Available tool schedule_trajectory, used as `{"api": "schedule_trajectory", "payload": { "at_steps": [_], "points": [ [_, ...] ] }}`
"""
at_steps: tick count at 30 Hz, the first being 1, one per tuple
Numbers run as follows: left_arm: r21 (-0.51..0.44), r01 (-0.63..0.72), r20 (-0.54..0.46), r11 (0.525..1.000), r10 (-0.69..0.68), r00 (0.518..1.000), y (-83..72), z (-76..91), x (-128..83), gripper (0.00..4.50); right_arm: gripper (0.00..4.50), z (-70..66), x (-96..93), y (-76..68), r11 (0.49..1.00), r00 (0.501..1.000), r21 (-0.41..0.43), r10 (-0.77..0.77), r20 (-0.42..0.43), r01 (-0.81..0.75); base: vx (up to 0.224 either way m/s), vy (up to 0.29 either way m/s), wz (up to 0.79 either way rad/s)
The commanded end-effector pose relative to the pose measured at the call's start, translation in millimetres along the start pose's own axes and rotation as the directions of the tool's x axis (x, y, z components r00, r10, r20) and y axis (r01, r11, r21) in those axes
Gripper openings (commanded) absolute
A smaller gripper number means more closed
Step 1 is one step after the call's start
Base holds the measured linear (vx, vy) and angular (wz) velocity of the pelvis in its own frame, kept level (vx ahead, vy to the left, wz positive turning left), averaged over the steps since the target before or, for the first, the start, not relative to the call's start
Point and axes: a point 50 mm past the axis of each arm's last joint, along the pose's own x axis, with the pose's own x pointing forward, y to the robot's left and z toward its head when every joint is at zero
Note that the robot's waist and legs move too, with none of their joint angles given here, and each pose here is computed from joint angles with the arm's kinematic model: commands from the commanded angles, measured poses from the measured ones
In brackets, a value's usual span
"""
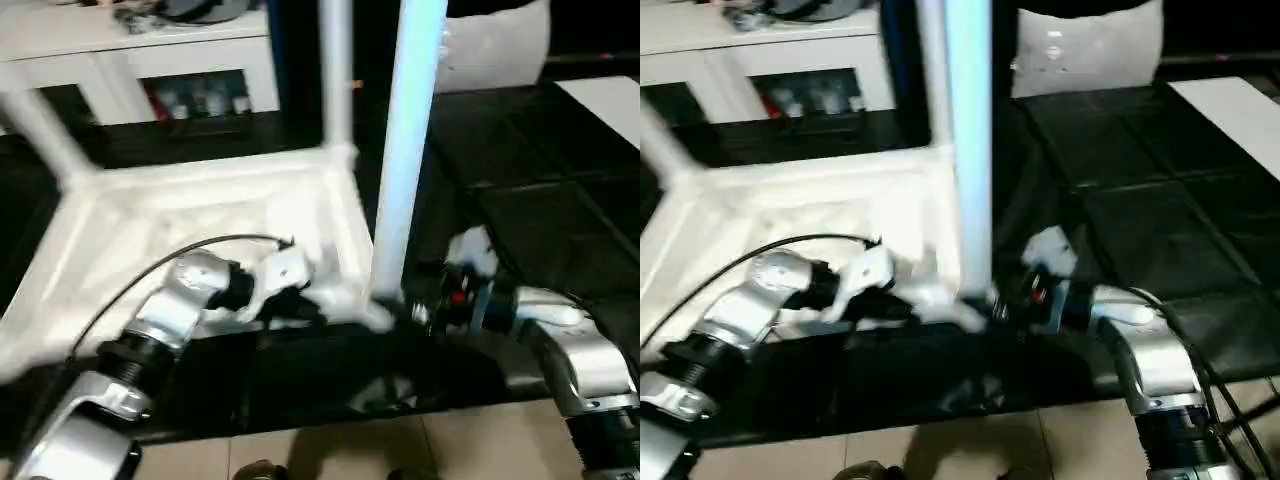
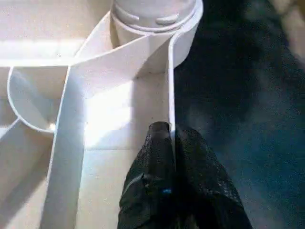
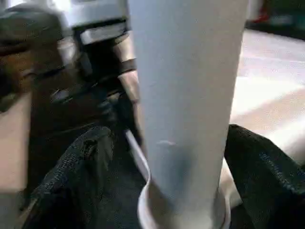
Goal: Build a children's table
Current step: Rotate leg to tighten
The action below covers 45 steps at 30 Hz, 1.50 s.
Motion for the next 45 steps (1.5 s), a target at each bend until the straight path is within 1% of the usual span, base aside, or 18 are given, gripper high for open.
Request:
{"api": "schedule_trajectory", "payload": {
  "at_steps": [1, 4, 5, 7, 8, 10, 11, 12, 16, 21, 24, 28, 30, 34, 36, 38, 42, 45],
  "points": [
    [0.071, 0.14, -0.005, 0.988, -0.14, 0.99, -5.4, 6.8, 1, 0.0, 3.85, 5.6, -3.2, 1.2, 0.993, 0.994, -0.056, 0.106, -0.037, -0.108, 0.0, 0.0, 0.0],
    [0.085, 0.189, -0.019, 0.978, -0.188, 0.982, -6.9, 6.0, -1, 0.0, 3.85, 6.8, -4.7, 1.2, 0.985, 0.986, -0.058, 0.158, -0.054, -0.161, 0.0, 0.0, 0.0],
    [0.089, 0.209, -0.025, 0.974, -0.208, 0.978, -7.6, 5.9, -2, 0.0, 3.61, 7.3, -4.9, 1.3, 0.982, 0.982, -0.057, 0.179, -0.062, -0.182, 0.0, 0.0, 0.0],
    [0.095, 0.247, -0.037, 0.964, -0.244, 0.969, -8.9, 5.7, -2, 0.0, 3.61, 7.8, -5.2, 1.8, 0.975, 0.973, -0.045, 0.216, -0.076, -0.22, 0.0, 0.0, 0.0],
    [0.122, 0.301, -0.071, 0.946, -0.294, 0.953, -10.5, 5.7, -3, 0.0, 3.52, 7.9, -5.1, 2.8, 0.959, 0.955, -0.02, 0.278, -0.103, -0.281, 0.0, 0.0, 0.0],
    [0.132, 0.318, -0.081, 0.939, -0.309, 0.948, -10.9, 5.9, -3, 0.0, 3.35, 7.5, -5.0, 3.2, 0.951, 0.945, -0.013, 0.305, -0.118, -0.308, 0.0, 0.0, 0.0],
    [0.133, 0.319, -0.081, 0.939, -0.31, 0.947, -11.0, 6.0, -3, 0.0, 3.35, 7.5, -4.9, 3.2, 0.95, 0.944, -0.012, 0.307, -0.119, -0.311, 0.0, 0.0, 0.0],
    [0.136, 0.322, -0.081, 0.937, -0.313, 0.946, -10.8, 6.7, -2, 0.0, 3.12, 7.4, -4.2, 4.2, 0.944, 0.936, -0.004, 0.328, -0.125, -0.331, 0.0, 0.0, 0.0],
    [0.145, 0.33, -0.081, 0.933, -0.321, 0.944, -10.1, 8.7, 0, 0.0, 2.97, 6.3, -1.6, 7.9, 0.921, 0.91, 0.021, 0.389, -0.145, -0.39, 0.0, 0.0, 0.0],
    [0.149, 0.335, -0.083, 0.93, -0.326, 0.942, -9.8, 8.8, 0, 0.0, 2.63, 6.0, -0.6, 9.0, 0.912, 0.901, 0.037, 0.408, -0.146, -0.408, 0.0, 0.0, 0.0],
    [0.148, 0.342, -0.088, 0.928, -0.332, 0.939, -10.0, 8.1, -1, 0.0, 2.29, 5.3, -0.9, 9.0, 0.906, 0.894, 0.053, 0.423, -0.148, -0.42, 0.0, 0.0, 0.0],
    [0.143, 0.346, -0.089, 0.927, -0.336, 0.938, -10.7, 7.5, -1, 0.0, 2.05, 4.7, 0.1, 10.8, 0.9, 0.888, 0.068, 0.436, -0.145, -0.43, 0.0, 0.0, 0.0],
    [0.126, 0.34, -0.071, 0.932, -0.333, 0.94, -11.6, 7.6, -2, 0.0, 2.02, 5.6, 1.6, 13.3, 0.899, 0.892, 0.089, 0.437, -0.117, -0.429, 0.0, 0.0, 0.0],
    [0.097, 0.294, -0.044, 0.951, -0.291, 0.956, -10.3, 7.7, -4, 0.0, 1.99, 6.0, 5.2, 16.5, 0.915, 0.916, 0.123, 0.394, -0.072, -0.384, 0.0, 0.0, 0.0],
    [0.035, 0.152, -0.027, 0.988, -0.151, 0.988, -4.4, 8.6, -3, 0.0, 1.99, 1.9, 16.4, 20.8, 0.957, 0.961, 0.118, 0.271, -0.052, -0.263, 0.0, 0.0, 0.0],
    [-0.016, 0.079, 0.027, 0.997, -0.079, 0.997, -2.2, 12.8, 1, 0.0, 1.99, -0.4, 23.7, 22.3, 0.976, 0.98, 0.115, 0.193, -0.042, -0.187, 0.0, 0.0, 0.0],
    [-0.092, -0.04, 0.105, 0.995, 0.05, 0.993, 1.4, 23.9, 11, 0.0, 1.99, -6.2, 40.9, 22.7, 0.99, 0.999, 0.137, 0.019, -0.035, -0.014, 0.0, 0.0, 0.0],
    [-0.178, -0.162, 0.145, 0.97, 0.189, 0.971, 6.6, 32.3, 29, 0.0, 1.98, -9.3, 61.4, 21.6, 0.972, 0.989, 0.18, -0.145, -0.031, 0.148, 0.0, 0.0, 0.0]
  ]
}}
